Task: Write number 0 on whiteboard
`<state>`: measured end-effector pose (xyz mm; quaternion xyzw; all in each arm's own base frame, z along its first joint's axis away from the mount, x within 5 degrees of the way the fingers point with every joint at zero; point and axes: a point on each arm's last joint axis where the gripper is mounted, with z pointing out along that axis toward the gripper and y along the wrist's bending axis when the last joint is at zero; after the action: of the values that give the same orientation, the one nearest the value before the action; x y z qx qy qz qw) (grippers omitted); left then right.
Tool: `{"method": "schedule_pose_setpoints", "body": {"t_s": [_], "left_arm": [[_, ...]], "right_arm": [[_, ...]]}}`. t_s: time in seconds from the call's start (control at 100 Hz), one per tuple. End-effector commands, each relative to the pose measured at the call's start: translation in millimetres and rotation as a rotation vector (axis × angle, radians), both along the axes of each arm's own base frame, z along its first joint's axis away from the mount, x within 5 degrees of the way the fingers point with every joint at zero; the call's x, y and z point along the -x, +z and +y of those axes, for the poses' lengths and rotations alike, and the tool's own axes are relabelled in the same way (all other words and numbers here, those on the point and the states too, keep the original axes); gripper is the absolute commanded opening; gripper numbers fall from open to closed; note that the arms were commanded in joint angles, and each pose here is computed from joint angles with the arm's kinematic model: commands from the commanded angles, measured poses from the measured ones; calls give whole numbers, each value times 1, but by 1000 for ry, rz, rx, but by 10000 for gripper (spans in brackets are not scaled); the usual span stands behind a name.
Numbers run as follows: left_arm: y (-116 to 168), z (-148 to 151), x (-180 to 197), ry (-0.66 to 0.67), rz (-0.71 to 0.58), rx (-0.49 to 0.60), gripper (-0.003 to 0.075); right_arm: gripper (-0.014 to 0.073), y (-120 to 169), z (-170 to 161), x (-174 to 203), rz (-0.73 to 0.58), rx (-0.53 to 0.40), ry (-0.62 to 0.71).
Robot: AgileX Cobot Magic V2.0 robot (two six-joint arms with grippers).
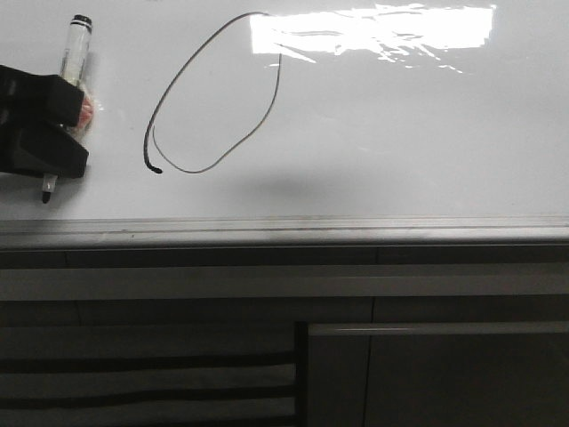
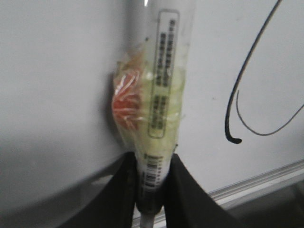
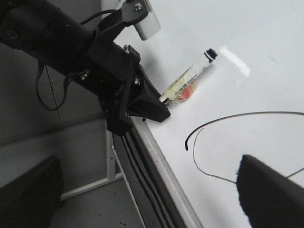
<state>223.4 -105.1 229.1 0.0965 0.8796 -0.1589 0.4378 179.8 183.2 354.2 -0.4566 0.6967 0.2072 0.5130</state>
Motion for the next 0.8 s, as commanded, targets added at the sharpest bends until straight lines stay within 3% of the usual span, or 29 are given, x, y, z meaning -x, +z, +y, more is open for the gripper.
{"method": "schedule_pose_setpoints", "body": {"t_s": [0.0, 0.32, 0.53, 0.79], "left_arm": [[8, 1, -8, 62, -27, 14, -20], [31, -6, -23, 60, -90, 47, -20], [32, -13, -19, -50, -49, 117, -20], [34, 16, -26, -92, 16, 249, -20]], "right_arm": [[651, 20, -4, 2, -61, -72, -28], [651, 18, -3, 4, -43, -58, -10], [651, 16, -3, 6, -21, -43, 12], [651, 15, -2, 7, -14, -37, 20]]}}
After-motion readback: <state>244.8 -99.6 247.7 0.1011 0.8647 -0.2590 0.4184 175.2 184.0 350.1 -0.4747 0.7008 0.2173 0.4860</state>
